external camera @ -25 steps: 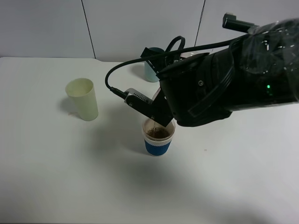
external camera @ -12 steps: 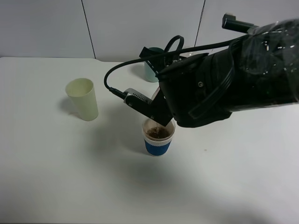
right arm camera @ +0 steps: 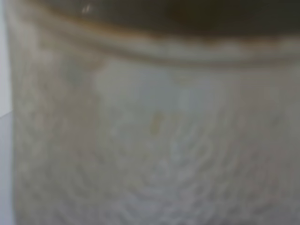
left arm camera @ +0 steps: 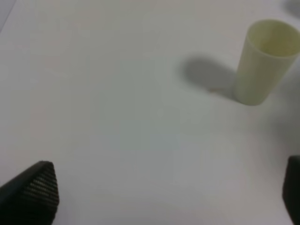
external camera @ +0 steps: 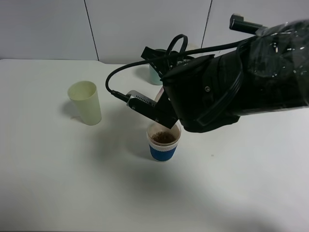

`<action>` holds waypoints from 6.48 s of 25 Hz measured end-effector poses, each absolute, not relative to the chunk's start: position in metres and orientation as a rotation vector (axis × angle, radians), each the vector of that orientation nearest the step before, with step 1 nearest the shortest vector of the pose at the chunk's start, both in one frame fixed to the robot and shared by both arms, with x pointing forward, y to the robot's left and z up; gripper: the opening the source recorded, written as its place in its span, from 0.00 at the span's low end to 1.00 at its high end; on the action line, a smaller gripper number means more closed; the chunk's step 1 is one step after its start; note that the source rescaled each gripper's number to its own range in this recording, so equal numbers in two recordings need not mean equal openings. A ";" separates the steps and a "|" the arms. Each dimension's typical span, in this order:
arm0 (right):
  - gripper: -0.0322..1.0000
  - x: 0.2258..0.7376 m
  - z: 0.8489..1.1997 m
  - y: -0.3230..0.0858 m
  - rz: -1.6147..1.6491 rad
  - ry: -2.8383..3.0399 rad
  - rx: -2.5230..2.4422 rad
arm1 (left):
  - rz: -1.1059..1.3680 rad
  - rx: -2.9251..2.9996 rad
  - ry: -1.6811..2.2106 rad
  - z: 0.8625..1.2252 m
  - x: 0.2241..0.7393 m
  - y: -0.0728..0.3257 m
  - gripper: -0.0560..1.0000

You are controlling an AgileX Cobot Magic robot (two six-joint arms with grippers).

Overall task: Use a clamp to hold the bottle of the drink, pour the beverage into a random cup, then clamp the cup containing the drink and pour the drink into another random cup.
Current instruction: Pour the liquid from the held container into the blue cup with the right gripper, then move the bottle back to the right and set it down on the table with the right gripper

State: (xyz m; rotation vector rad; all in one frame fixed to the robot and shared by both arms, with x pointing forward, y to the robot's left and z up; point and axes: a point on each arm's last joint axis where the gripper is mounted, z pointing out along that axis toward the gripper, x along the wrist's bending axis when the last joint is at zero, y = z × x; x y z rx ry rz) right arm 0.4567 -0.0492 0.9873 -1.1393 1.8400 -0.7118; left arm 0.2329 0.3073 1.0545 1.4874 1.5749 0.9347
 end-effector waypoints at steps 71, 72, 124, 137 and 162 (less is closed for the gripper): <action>0.03 0.532 0.975 -0.131 0.497 2.336 0.943 | 0.935 1.487 1.575 1.055 0.233 0.307 0.90; 0.03 0.533 0.974 -0.132 0.518 2.341 0.930 | 0.935 1.487 1.575 1.055 0.233 0.307 0.90; 0.03 0.536 0.859 -0.206 0.992 1.969 0.975 | 0.935 1.487 1.575 1.055 0.233 0.307 0.90; 0.03 0.538 0.854 -0.205 1.106 1.882 1.097 | 0.935 1.487 1.575 1.055 0.233 0.307 0.90; 0.03 0.538 0.853 -0.208 1.104 1.852 1.196 | 0.935 1.487 1.575 1.055 0.233 0.307 0.90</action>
